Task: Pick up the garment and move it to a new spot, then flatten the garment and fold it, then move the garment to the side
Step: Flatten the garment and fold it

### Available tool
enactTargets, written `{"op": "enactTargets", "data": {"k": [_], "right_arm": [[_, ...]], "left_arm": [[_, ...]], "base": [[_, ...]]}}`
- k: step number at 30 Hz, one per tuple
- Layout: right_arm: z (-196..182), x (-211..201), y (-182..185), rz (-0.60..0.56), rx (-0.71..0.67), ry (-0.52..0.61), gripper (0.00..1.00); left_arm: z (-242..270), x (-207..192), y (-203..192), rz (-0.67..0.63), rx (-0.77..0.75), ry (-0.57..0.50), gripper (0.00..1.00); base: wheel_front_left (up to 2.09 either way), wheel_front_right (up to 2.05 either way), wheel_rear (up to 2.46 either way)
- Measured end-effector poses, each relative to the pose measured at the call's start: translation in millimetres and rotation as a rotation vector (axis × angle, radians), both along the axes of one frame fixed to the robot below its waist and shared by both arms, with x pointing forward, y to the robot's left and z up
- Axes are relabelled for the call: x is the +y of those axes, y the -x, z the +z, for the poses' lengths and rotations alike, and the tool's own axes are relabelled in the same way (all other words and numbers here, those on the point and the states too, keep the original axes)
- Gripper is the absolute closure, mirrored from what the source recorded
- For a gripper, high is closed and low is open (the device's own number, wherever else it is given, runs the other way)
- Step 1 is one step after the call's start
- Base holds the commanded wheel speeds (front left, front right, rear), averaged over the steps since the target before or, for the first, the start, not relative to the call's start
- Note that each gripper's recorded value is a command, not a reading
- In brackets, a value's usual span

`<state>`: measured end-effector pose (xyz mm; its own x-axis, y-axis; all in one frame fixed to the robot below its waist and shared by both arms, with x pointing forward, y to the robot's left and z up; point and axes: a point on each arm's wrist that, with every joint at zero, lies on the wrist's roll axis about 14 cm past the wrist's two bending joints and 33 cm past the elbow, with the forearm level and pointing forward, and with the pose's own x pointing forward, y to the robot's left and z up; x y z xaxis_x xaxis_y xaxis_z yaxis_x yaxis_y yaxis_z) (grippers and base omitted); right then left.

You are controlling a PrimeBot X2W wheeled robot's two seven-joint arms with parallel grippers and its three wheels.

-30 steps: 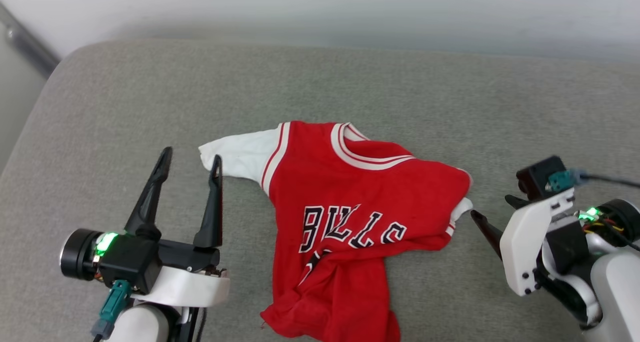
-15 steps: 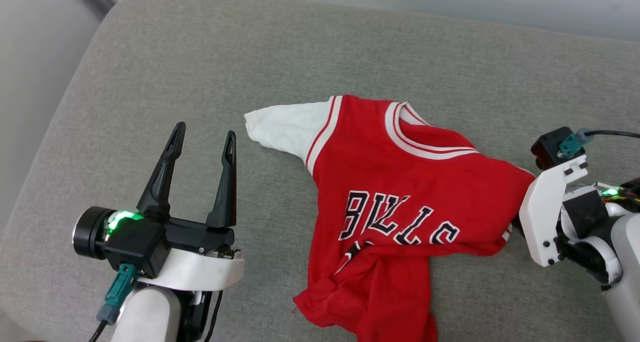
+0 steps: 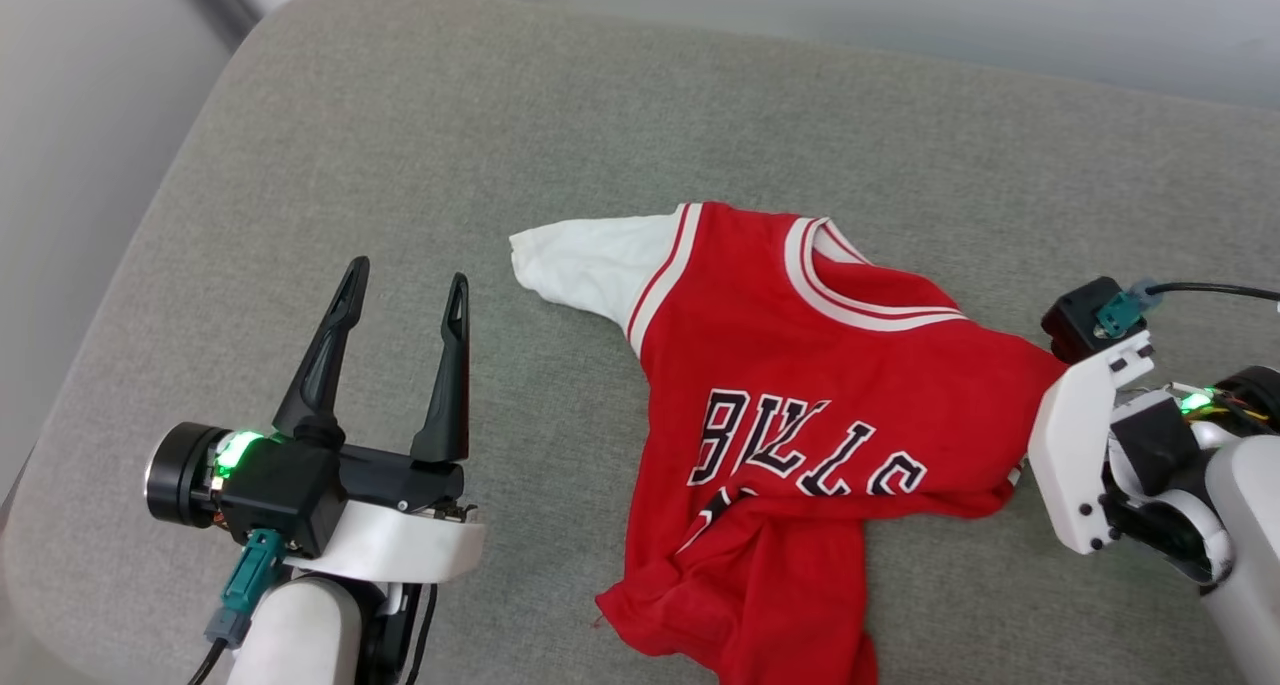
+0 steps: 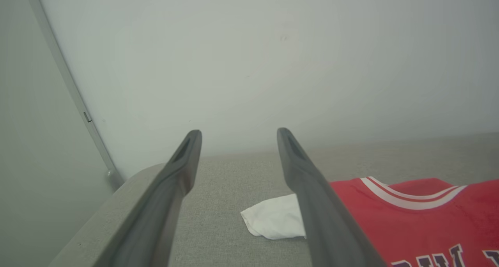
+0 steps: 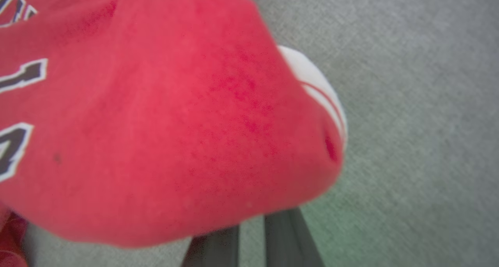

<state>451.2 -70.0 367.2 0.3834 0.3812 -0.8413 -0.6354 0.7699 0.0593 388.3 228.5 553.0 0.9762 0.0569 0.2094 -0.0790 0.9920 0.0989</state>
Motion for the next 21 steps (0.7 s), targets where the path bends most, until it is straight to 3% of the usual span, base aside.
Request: {"op": "enactTargets", "data": {"k": [12,21], "right_arm": [[53,-119,-14,-0.308,-0.169,0.055,1.0],[63,-204,26,-0.569,-0.214,0.086,1.0]], "left_arm": [[11,-20,0,-0.069,-0.042,0.02,0.0],[13,-40,-8,-0.13,-0.056,0.032,0.0]], "base": [[0.0,0.0,0.0],[0.0,0.0,0.0]]}}
